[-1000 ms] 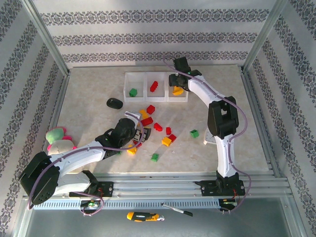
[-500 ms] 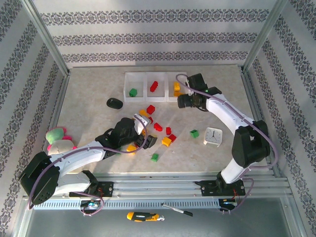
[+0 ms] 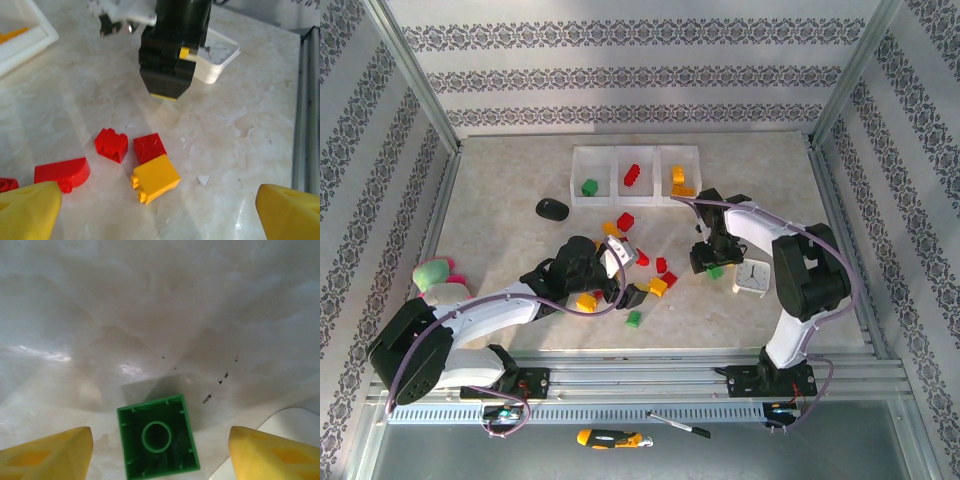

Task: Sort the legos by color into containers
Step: Pick up the lego from the middle-right of the table, then place the lego in the container.

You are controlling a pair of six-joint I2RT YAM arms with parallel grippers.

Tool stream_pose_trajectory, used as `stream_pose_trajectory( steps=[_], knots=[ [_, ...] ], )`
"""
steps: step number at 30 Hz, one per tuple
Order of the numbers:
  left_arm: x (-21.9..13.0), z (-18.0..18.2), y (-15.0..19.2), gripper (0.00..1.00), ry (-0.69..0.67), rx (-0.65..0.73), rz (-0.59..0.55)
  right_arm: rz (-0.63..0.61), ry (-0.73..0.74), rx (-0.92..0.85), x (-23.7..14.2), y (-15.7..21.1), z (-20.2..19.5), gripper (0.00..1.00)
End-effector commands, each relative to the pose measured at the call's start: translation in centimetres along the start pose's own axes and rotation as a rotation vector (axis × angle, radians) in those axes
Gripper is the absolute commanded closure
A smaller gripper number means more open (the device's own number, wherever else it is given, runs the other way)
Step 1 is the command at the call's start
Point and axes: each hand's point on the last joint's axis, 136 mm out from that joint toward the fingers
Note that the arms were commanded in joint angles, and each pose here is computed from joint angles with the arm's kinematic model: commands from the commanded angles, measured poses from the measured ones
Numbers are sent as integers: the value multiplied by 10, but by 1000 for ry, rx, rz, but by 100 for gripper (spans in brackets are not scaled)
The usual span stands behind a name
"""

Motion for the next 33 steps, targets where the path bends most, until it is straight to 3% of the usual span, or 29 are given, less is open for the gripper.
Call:
stream_pose_trajectory(
  steps=[1, 5, 11, 17, 21, 33],
  knots=[
    [-3, -3, -27, 1, 22, 27, -108, 51, -22, -4, 8, 4, 3, 35],
    [-5, -3, -25, 1, 20, 18, -105, 80, -10, 1, 15, 6, 1, 52],
    [-12, 4, -19, 1, -37, -10, -103, 28, -16, -7, -2, 2, 3, 68],
    [-19, 15, -6, 1, -121, -59, -51, -88, -4, -100, -33, -17, 23, 71],
    [-30, 34, 8, 1, -252, -141, -4, -228, 6, -179, -64, -44, 54, 71],
    [-69, 62, 42, 1, -503, -272, 107, -718, -148, -216, -163, -188, 194, 71]
  ],
)
Point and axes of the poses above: each hand's point on the last joint's axis, 136 mm out from that joint toward the fingers, its own x axis out along the fingers, its own z axis along the line the jaws close on, y = z × x, and after that the axes turned 4 degrees about x, right-handed
